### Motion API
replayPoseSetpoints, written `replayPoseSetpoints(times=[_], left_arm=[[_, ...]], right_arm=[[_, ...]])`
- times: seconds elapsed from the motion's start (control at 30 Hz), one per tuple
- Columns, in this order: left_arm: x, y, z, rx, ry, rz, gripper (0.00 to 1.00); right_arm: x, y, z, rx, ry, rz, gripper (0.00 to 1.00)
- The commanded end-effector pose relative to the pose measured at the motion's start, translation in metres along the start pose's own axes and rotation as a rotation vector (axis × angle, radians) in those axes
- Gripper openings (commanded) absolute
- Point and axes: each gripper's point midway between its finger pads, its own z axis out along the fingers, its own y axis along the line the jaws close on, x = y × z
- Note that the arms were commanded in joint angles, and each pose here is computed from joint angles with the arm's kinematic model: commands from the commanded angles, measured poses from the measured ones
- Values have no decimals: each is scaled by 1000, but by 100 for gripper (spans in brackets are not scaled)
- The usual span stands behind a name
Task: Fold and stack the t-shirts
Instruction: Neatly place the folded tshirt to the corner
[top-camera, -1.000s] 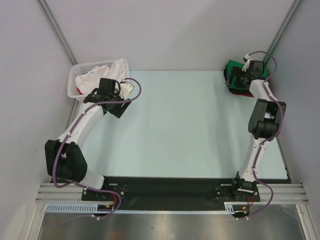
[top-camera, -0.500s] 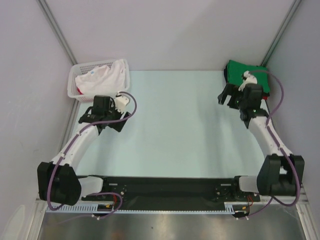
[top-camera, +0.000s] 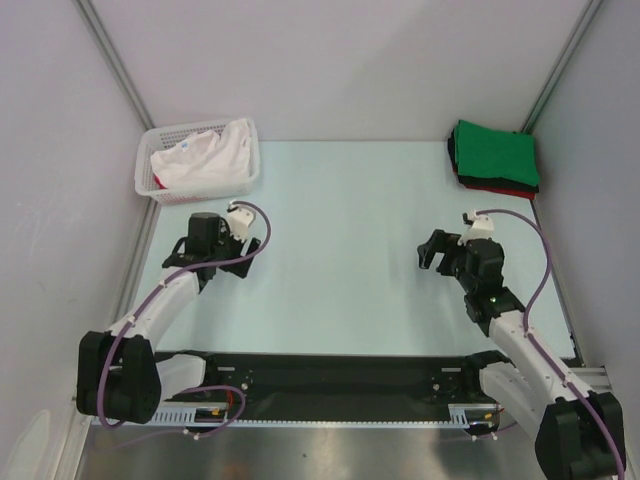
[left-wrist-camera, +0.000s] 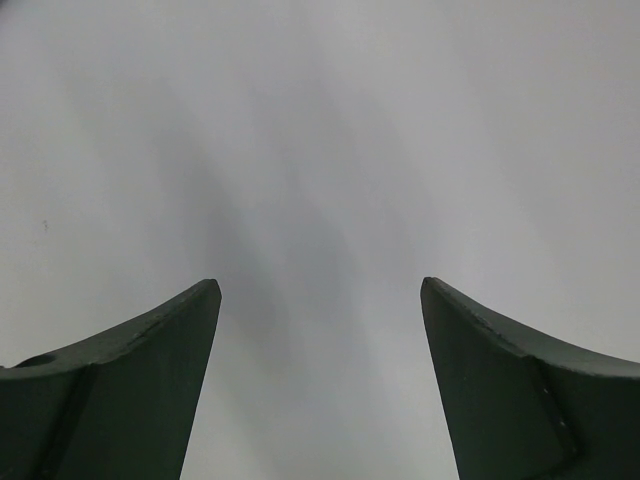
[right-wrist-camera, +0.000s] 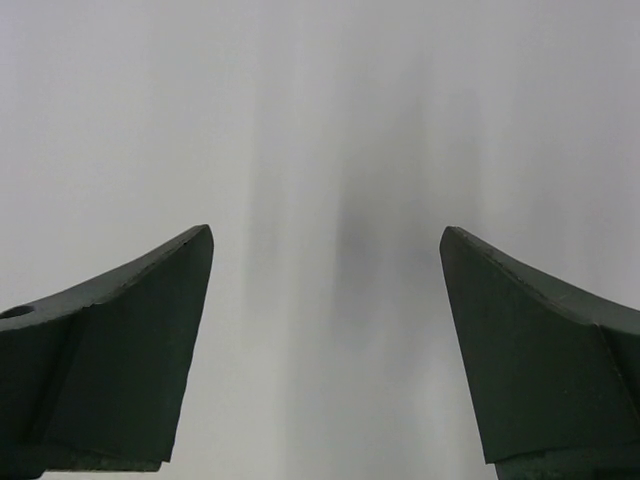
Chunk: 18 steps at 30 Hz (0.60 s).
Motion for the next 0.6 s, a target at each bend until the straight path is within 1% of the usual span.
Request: replayPoseSetpoints(times=[0.0, 0.27, 0.57], left_arm=[[-9, 8, 2, -29, -54, -42, 87], [-10, 12, -3, -48, -69, -37, 87], [-8, 10, -3, -33, -58, -34, 87]], right_arm=[[-13, -4, -4, 17, -112, 0, 100], [-10, -8, -10, 18, -160, -11, 100], [-10, -7, -8, 14, -157, -14, 100]])
